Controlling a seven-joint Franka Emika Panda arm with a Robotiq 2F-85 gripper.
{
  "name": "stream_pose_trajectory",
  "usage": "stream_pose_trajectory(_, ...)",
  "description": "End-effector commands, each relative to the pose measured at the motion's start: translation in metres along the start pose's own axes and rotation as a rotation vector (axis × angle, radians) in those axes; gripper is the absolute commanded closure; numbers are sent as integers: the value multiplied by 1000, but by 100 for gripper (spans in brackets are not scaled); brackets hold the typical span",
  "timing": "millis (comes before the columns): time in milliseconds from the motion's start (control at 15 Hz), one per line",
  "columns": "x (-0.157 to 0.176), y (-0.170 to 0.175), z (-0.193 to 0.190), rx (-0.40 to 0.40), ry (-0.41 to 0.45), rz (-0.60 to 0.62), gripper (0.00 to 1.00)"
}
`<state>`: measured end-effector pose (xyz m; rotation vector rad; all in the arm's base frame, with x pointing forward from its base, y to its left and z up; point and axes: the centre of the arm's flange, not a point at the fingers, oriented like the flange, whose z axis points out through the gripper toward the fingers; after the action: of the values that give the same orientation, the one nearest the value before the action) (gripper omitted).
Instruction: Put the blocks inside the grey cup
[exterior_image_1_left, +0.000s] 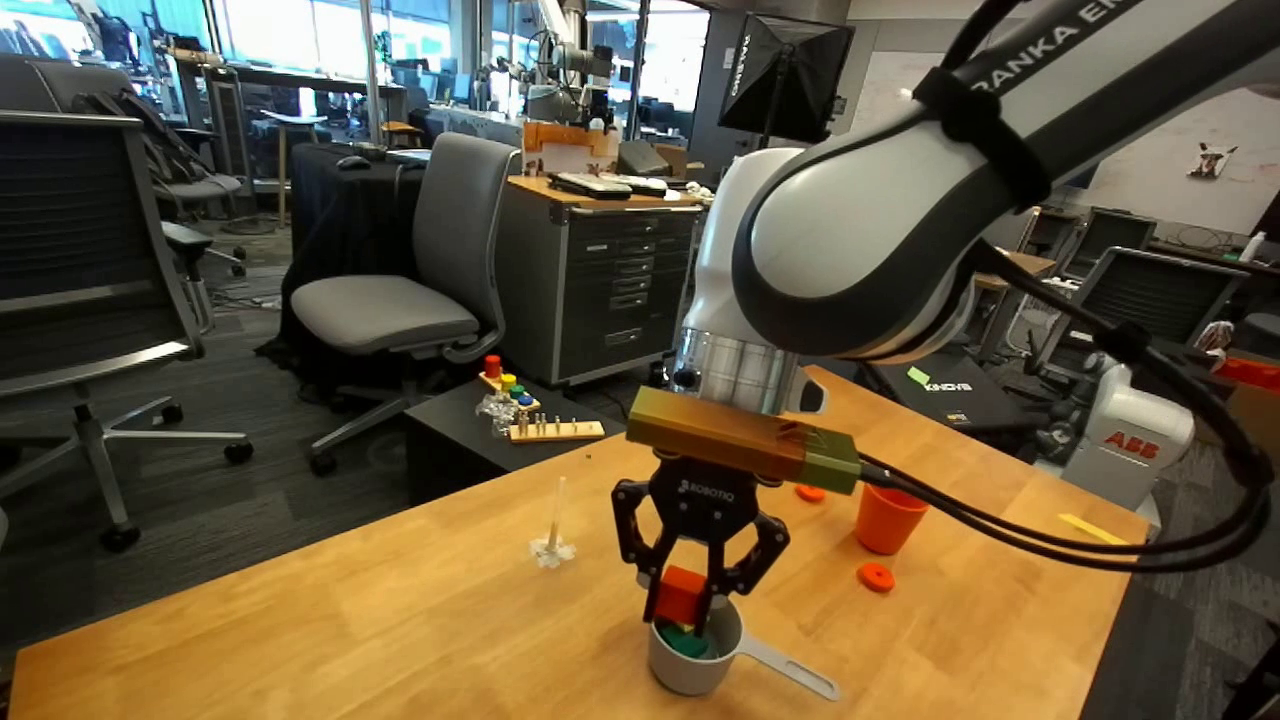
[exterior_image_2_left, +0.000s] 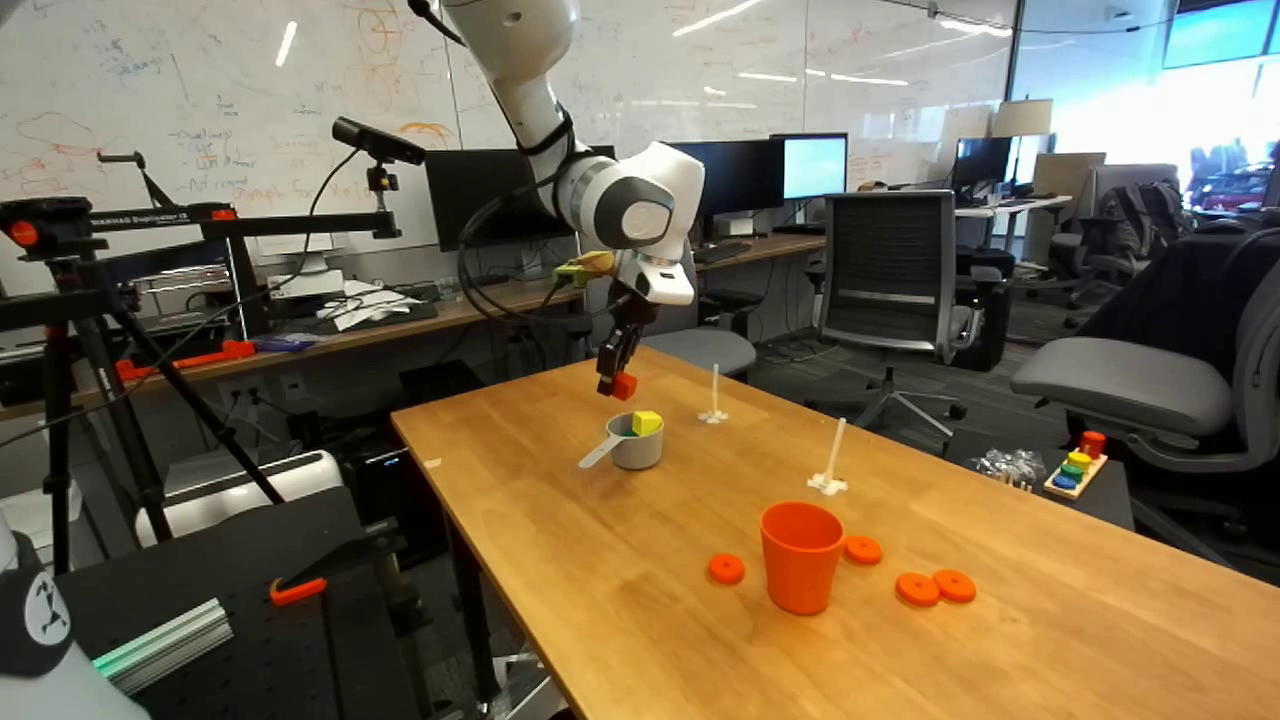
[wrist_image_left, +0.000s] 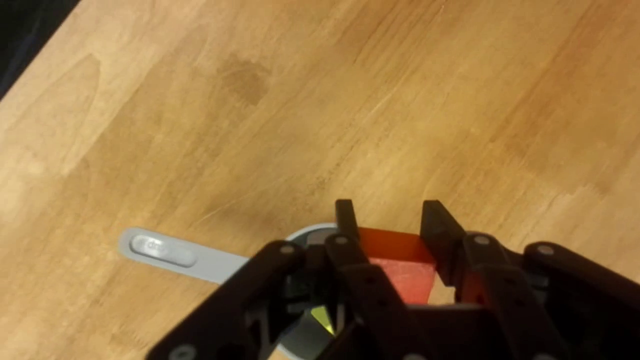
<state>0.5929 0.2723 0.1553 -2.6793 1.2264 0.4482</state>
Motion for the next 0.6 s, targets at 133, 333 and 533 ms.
stream_pose_trajectory(133, -10, 36, -8, -30, -73, 5, 87)
stream_pose_trajectory(333, -1, 46, -3, -38, -86, -9, 87)
stream_pose_trajectory(533, 11, 50, 1, -44, -90, -26, 87)
